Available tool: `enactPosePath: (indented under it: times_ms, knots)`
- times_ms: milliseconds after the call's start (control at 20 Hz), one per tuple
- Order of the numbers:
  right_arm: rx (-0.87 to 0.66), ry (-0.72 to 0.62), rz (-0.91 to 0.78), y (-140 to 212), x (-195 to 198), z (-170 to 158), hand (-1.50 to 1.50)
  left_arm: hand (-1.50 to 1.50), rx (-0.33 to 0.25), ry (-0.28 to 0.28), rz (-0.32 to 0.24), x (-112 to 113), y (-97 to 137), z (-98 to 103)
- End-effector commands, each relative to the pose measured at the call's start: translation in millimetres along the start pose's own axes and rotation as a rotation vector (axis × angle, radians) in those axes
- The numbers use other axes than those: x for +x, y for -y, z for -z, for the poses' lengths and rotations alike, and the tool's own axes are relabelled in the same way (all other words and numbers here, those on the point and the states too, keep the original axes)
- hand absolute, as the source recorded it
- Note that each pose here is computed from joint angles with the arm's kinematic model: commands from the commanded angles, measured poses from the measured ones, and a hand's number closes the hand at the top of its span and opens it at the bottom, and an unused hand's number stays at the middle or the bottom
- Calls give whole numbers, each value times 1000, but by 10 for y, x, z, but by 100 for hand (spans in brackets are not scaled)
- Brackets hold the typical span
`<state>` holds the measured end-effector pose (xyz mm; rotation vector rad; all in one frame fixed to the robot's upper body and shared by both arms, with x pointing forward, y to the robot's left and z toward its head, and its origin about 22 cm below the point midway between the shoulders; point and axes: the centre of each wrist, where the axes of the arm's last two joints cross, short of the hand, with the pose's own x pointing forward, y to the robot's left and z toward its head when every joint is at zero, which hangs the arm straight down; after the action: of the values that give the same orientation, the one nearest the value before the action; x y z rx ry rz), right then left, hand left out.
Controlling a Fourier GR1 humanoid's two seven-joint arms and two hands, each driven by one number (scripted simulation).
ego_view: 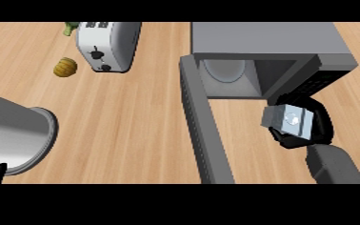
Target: Pick up the milk, place it into the microwave and close the microwave
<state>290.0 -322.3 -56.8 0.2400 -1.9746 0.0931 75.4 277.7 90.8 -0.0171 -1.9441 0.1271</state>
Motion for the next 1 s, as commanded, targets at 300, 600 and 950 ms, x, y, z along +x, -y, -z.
enactPosePath:
  times_ms: [300,600,950]
  knots:
    - [70,70,-103,-693,229,504,150,-150,23,-5,-13,-79,-185,49]
    - [43,8,-183,-802,212,944,150,-150,7,-8,5,118,-234,18]
    - [68,-28,-207,-1010,218,1443,150,-150,15,-17,-2,-64,-262,-118]
